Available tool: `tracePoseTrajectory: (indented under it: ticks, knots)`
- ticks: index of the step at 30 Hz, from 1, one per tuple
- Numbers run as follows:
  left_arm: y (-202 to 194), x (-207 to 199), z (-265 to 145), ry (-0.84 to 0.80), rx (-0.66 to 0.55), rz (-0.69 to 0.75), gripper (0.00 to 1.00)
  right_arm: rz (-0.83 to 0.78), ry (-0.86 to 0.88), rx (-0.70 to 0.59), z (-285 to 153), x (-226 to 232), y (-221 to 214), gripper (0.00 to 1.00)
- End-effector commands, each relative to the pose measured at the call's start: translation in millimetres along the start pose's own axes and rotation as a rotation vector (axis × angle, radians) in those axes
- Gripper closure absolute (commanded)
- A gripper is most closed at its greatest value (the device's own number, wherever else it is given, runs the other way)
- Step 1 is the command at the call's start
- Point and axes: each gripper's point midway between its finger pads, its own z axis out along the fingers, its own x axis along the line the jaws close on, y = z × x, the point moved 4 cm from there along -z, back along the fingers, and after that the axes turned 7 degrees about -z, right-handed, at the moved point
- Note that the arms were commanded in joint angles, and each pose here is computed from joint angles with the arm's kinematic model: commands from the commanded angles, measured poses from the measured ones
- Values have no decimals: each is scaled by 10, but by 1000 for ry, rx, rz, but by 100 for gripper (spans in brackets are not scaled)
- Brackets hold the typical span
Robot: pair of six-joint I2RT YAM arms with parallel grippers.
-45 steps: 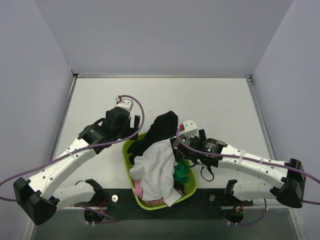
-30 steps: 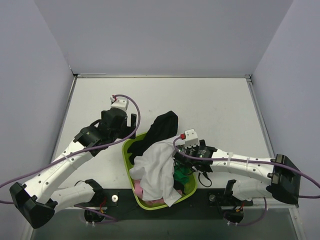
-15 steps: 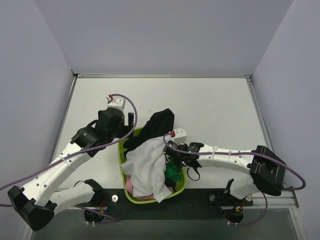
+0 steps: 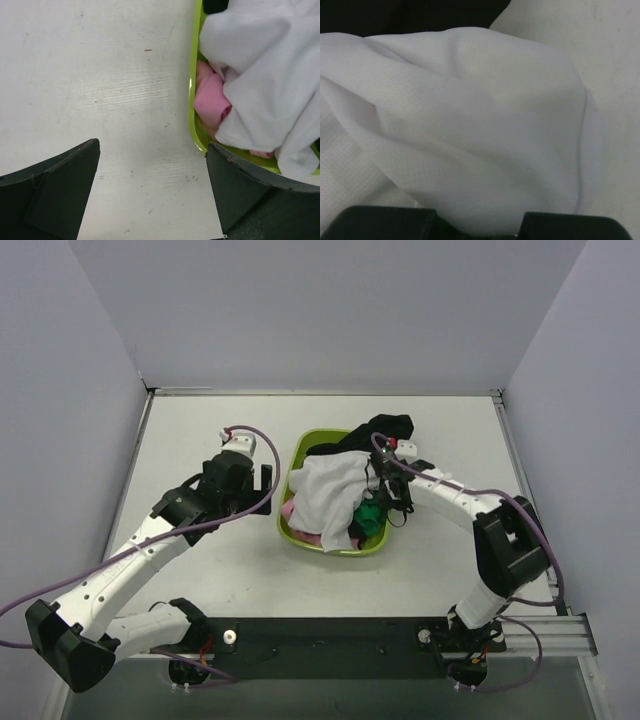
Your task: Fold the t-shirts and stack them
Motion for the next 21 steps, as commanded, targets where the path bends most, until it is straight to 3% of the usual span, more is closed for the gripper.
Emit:
tracePoseTrajectory:
  ticks: [1,3,7,18,19,21]
  knots:
    - [214,-137,-11,-50,-47,-68,3,-125,28,64,46,314,213,100]
    - [246,-154,16,-46,-48,-71,2,-151,68,23,3,583,507,100]
    - [318,-162,77,-32,-48,-84,2,-319,87,69,163,1140,464,100]
    - [656,236,247,119,-95,-192,3,-340,200,45,332,1960,660,100]
    - [674,276,253,140,-100,-187,2,-336,195,35,325,1965,680,72]
    - [715,335,270,174,-108,-174,3,-326,177,-1,258,1932,744,41]
